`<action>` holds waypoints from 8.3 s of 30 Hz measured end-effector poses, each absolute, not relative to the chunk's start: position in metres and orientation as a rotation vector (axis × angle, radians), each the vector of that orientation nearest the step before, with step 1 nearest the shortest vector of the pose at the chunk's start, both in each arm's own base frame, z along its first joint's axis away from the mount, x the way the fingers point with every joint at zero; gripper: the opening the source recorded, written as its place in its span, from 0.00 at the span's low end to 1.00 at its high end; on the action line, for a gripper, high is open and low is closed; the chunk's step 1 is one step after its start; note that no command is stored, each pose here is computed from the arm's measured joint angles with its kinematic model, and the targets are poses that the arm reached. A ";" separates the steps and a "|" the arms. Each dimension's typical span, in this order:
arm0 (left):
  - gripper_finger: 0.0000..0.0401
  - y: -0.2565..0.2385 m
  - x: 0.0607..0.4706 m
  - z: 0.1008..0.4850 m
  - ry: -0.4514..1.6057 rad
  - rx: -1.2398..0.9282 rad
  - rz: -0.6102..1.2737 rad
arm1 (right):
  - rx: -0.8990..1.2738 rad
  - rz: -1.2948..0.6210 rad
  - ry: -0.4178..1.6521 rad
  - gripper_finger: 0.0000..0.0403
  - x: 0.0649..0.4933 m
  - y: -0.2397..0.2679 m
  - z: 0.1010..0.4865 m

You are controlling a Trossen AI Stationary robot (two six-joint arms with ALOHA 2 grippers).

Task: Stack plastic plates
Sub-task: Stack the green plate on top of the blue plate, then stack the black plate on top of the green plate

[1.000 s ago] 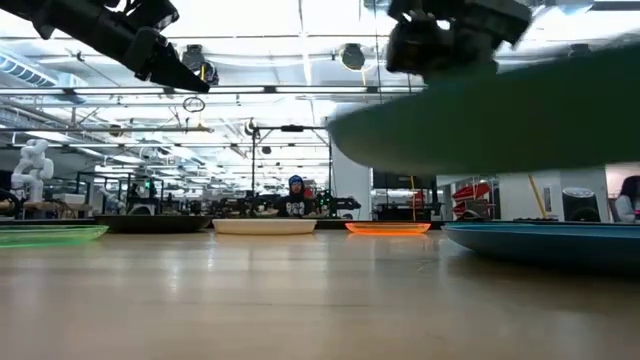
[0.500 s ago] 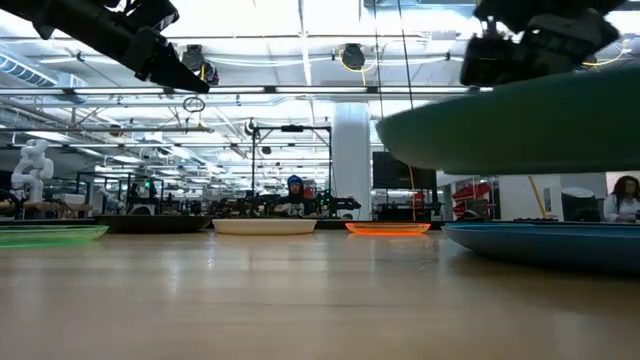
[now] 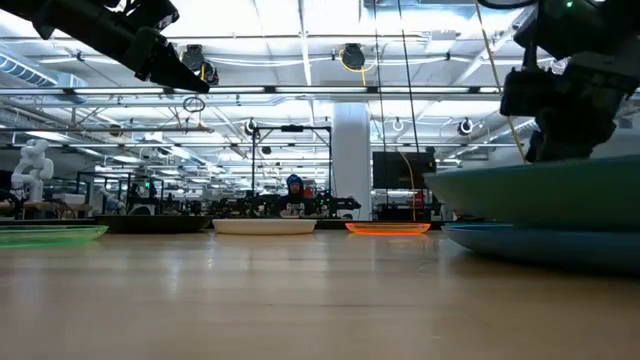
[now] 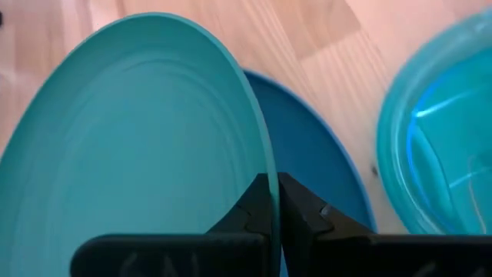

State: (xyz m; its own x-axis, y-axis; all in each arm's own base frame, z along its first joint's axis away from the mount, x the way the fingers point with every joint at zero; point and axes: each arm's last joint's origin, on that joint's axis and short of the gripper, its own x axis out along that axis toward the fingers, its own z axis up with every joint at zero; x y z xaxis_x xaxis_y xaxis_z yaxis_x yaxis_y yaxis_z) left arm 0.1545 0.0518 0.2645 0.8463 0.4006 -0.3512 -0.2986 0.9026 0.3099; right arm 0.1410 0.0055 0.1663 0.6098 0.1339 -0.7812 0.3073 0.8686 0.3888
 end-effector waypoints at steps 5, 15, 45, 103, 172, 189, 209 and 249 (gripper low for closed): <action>0.42 0.052 0.155 0.264 0.422 0.249 0.373 | 0.517 -0.137 0.964 0.00 0.132 0.005 0.163; 0.42 0.052 0.155 0.265 0.422 0.249 0.373 | 0.520 -0.155 0.986 0.04 0.127 0.005 0.163; 0.42 0.052 0.155 0.265 0.415 0.218 0.379 | 0.557 -0.294 1.030 0.13 0.122 0.002 0.159; 0.42 0.054 0.227 0.213 0.443 -0.328 0.440 | -0.291 -0.122 0.186 0.33 0.170 -0.003 0.283; 0.42 0.151 0.229 0.186 1.384 -0.462 0.750 | -0.314 -0.117 0.195 0.33 0.161 -0.003 0.284; 0.42 0.158 0.250 0.137 1.482 -0.433 0.715 | -0.313 -0.118 0.202 0.33 0.161 -0.003 0.284; 0.06 0.146 0.254 0.137 1.508 -0.346 0.796 | -0.314 -0.120 0.202 0.33 0.161 -0.003 0.283; 0.04 -0.083 0.320 0.247 0.542 0.396 -0.079 | -0.070 0.284 -0.071 0.33 0.145 0.039 0.309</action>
